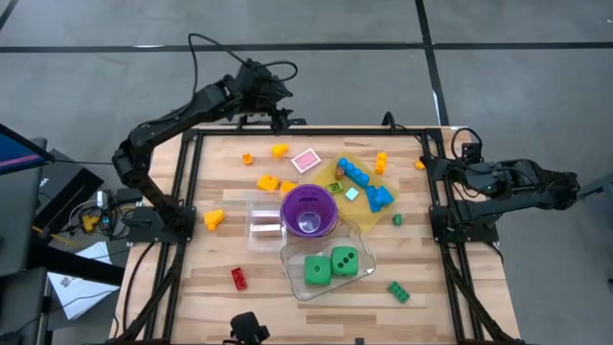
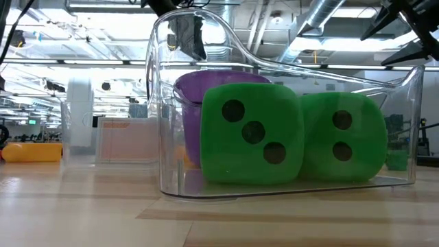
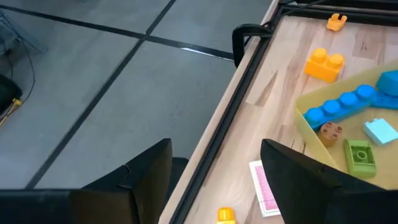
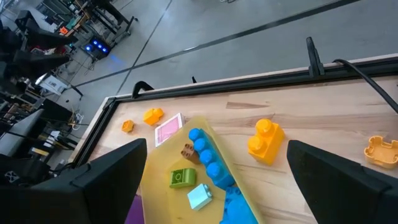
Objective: Pick & Place Toys
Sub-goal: Put the small yellow game piece into the yellow bin
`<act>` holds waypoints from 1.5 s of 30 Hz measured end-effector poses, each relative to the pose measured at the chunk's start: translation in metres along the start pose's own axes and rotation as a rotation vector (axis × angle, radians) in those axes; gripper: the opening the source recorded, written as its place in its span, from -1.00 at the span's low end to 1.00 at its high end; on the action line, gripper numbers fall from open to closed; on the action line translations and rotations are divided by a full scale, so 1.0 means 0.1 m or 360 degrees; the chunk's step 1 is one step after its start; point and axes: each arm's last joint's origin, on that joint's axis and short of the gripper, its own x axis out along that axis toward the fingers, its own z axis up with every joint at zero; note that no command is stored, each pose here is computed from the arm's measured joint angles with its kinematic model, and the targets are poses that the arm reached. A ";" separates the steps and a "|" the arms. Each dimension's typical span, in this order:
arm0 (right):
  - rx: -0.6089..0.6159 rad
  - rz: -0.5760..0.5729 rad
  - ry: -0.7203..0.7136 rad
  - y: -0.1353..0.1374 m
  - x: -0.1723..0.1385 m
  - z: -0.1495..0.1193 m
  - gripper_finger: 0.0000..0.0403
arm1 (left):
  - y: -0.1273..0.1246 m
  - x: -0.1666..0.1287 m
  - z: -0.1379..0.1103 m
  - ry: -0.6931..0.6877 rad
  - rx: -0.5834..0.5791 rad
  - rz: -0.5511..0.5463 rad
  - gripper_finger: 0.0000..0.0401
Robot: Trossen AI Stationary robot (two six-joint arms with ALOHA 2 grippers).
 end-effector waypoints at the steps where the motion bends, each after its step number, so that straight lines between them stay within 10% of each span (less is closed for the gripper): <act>1: 0.0000 0.0000 0.0000 0.00 0.00 0.00 0.88 | -0.01 0.00 0.00 0.0000 0.0003 -0.0004 0.19; 20: 0.0000 0.0000 0.0000 0.00 0.00 0.00 0.88 | -0.03 0.10 -0.10 0.0068 0.0002 -0.0017 0.18; 31: 0.0000 0.0003 0.0009 0.00 0.00 0.00 0.88 | -0.20 0.57 -1.06 0.0568 -0.0086 -0.0090 0.18; 36: -0.0001 0.0003 0.0009 0.00 0.00 0.00 0.88 | -0.30 0.66 -1.59 0.0866 -0.0371 0.0078 0.18; 45: -0.0019 -0.0013 0.0016 -0.01 0.00 -0.01 0.88 | -0.24 0.63 -1.91 0.1036 -0.1492 0.0605 0.18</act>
